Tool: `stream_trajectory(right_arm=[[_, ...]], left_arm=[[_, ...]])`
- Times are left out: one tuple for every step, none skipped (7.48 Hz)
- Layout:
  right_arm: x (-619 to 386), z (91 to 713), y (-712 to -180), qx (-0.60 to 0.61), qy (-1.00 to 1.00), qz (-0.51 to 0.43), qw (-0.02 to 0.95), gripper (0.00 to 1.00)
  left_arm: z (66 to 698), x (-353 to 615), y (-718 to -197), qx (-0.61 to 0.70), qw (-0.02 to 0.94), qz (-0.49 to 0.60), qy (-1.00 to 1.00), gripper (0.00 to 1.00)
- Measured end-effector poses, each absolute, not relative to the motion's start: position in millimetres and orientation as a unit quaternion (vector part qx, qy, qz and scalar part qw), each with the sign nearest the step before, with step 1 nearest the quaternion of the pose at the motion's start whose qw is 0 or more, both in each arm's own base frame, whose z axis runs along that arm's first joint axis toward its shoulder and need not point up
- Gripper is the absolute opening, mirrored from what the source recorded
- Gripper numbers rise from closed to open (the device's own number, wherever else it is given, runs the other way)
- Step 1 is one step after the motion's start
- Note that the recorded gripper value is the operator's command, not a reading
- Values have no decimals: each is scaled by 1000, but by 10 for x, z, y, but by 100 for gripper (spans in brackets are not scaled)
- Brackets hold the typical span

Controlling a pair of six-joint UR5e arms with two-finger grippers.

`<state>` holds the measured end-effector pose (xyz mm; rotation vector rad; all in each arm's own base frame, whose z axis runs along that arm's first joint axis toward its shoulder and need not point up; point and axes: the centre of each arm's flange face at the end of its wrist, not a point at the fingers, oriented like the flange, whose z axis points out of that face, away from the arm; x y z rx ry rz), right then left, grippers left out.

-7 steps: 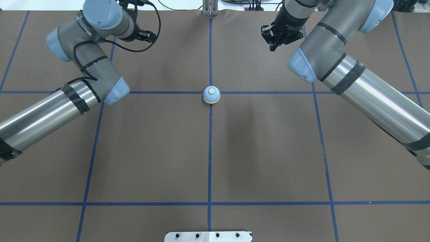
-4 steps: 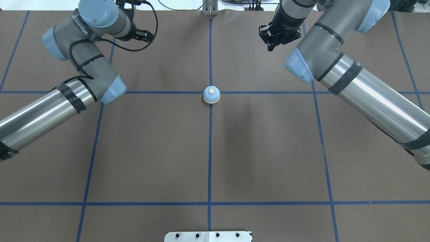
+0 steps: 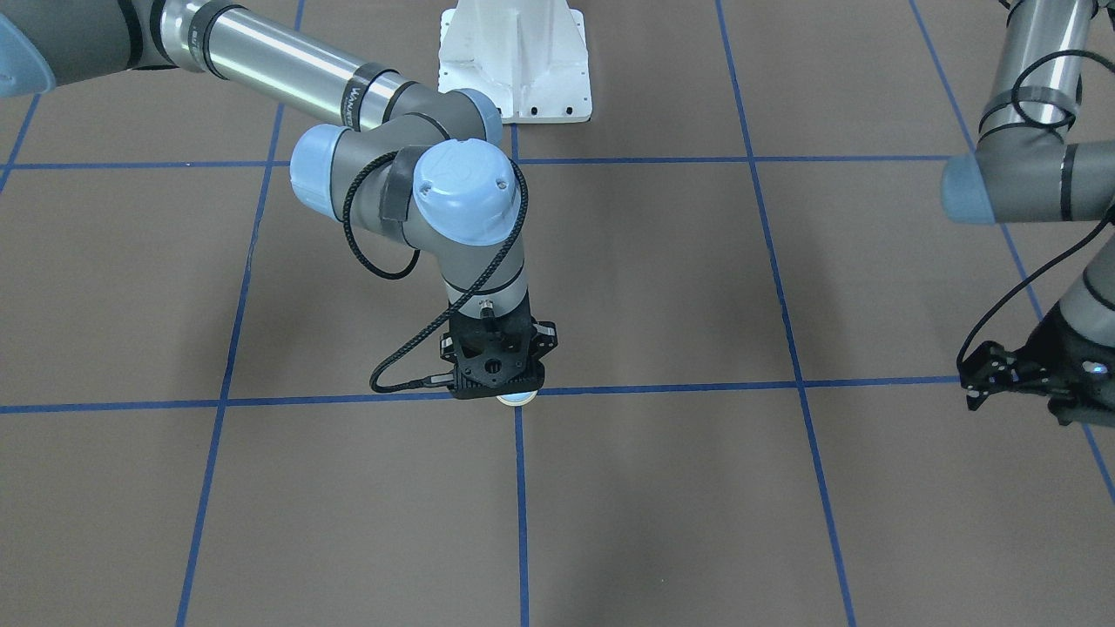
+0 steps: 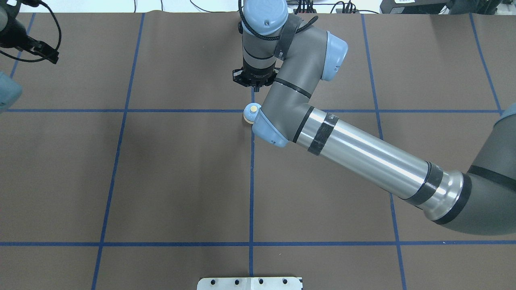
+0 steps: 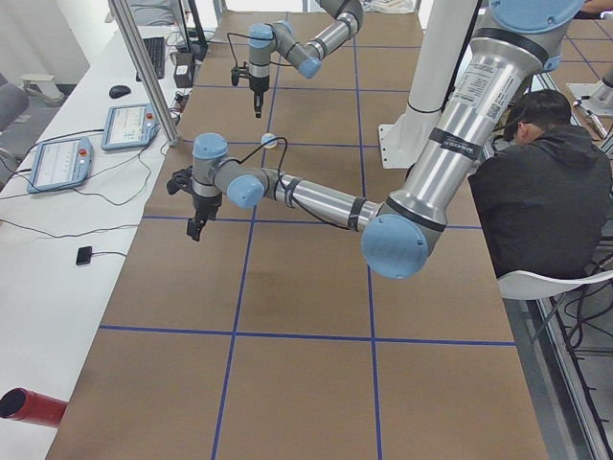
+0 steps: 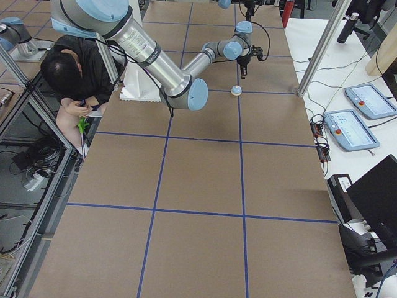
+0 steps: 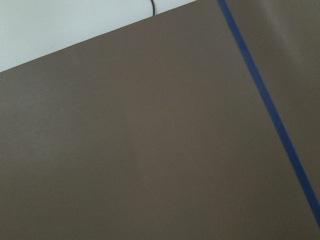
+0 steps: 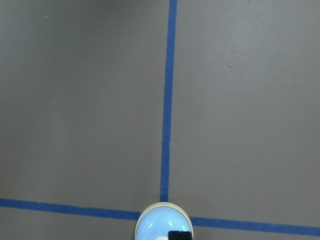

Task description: Place and press bell with both arms

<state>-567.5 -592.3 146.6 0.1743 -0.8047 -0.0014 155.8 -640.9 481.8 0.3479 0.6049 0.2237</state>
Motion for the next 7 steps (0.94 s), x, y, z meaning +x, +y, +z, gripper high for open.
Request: stream_trajectory(right_arm=[[-5796,1489,-5917,86,-389,-3,917,0],[-5908,1561,-5940,88,-388,-5,918,0],[-5983,1650,-5968,88,-385,-5,919,0],[-6029,1715,-5979,86,-382,-6,920,0],[-6057,1747,-5981,84,-380,-6,921,0],[-6071,1762,-5979,83,-379,-6,921,0],[-6088,1770,-5965,82,-379,-7,922,0]], left_arm=[[4877,1444,-6296,168,934,115,293,100],[4909,1397,-6243,167,935,117,291,100],[4925,1381,-6220,166,935,118,291,100],[4933,1376,-6212,166,935,118,290,100],[4938,1375,-6209,166,935,118,290,100],[4941,1376,-6208,166,935,118,290,100],[4944,1376,-6208,165,935,118,290,100]])
